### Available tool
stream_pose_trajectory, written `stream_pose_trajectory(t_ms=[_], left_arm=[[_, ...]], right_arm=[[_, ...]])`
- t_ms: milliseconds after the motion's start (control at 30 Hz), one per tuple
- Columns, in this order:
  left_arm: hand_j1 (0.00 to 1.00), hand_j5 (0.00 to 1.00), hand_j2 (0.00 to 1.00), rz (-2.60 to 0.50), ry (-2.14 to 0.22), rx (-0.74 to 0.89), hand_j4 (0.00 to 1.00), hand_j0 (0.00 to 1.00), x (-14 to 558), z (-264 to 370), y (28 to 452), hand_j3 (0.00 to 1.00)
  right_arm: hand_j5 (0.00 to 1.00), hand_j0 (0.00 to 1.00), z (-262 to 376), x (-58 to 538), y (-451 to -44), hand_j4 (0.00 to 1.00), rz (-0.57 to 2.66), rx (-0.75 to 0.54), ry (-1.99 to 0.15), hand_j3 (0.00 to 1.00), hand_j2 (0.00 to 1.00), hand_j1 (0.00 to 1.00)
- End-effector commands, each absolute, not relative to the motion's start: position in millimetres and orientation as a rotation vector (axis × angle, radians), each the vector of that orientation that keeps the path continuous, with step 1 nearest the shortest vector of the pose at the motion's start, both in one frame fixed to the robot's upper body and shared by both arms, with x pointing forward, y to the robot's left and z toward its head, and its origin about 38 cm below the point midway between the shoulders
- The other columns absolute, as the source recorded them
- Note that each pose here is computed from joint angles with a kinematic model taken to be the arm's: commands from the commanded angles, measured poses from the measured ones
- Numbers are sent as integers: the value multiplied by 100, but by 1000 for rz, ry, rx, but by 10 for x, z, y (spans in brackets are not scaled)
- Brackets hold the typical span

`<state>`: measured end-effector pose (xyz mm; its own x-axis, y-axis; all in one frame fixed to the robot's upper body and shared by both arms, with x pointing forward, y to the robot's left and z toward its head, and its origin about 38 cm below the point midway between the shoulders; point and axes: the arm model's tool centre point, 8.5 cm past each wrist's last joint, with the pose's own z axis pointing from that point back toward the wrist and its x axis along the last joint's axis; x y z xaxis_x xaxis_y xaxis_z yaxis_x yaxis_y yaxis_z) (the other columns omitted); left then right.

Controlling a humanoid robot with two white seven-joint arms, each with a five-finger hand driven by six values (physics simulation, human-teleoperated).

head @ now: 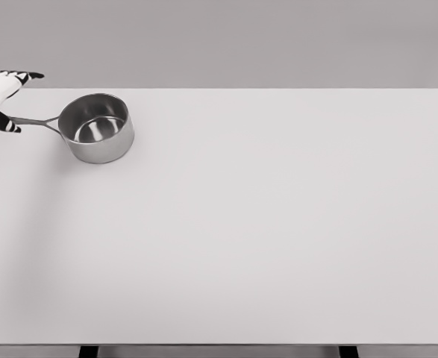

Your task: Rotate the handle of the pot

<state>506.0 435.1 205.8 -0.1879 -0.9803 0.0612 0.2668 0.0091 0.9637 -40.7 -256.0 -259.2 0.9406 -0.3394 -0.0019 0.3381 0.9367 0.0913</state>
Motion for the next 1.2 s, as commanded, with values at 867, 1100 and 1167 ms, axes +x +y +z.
stream_pose_trajectory(t_ms=[867,1100,1167], left_arm=[[100,100,100,-1387,-2064,368,100,100,3392,2660,3407,100],[100,100,100,-1401,-2039,194,100,100,3368,2308,3057,100],[100,100,100,-1400,-2040,197,100,100,3369,2315,3064,100]], right_arm=[[100,100,-2592,-407,-2559,100,-346,91,-14,100,100,100],[100,100,-2592,-407,-2559,100,-346,91,-14,100,100,100],[100,100,-2592,-407,-2559,100,-346,91,-14,100,100,100]])
